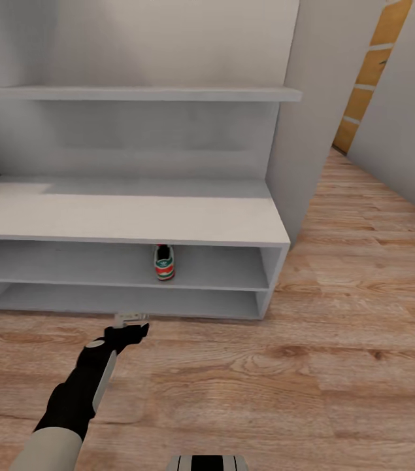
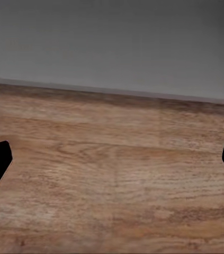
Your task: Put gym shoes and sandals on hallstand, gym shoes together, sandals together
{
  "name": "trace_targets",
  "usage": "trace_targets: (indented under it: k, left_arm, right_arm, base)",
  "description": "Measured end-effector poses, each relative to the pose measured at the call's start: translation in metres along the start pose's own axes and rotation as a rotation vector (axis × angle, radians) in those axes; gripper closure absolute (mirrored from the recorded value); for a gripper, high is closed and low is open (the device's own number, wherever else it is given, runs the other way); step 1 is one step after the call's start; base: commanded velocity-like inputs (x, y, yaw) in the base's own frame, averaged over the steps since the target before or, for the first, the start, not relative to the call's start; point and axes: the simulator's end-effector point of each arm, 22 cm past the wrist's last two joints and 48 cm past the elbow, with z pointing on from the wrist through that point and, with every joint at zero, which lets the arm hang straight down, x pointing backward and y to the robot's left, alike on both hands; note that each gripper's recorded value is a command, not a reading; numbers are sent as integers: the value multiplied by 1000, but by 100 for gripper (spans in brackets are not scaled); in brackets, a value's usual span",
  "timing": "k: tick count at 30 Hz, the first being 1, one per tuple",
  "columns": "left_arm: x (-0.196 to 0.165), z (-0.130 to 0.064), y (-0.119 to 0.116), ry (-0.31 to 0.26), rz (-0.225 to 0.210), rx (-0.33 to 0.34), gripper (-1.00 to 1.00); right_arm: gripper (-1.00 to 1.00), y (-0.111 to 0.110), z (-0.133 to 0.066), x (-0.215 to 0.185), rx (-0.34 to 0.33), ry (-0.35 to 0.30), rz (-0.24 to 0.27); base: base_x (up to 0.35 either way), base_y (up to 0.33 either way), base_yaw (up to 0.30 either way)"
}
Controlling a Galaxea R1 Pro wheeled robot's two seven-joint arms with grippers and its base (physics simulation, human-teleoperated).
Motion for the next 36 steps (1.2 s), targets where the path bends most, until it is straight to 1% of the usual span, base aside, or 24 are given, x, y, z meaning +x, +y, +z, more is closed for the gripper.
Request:
trace_targets:
  k: [10,13,15,20,25,36]
  left_arm:
    - [5,0,4,6,-1,-3,-100]
    - [6,0,4,7,-3,-2,-100]
    - [9,0,4,14,-3,-2,-100]
    - [29,4,3,56,-4,0,-100]
    - [31,5,3,61,-5,0,-100]
    - [32,5,3,61,-6,1,-100]
  right_arm:
    - [100,0,0,1,-2,5,5]
    - [100,1,0,2,-3,6,5]
    - [100,1,0,2,-3,5,5]
    - [100,1,0,2,-3,5,4]
    - [100,1,0,2,-3,6,4]
    - [100,1,0,2,-1,6,-1]
  base:
    - [-4,16,0]
    - [-101,133,0]
    - [-144,228,0]
    - [-154,277,0]
    - [-82,307,0]
    - [-7,328,0]
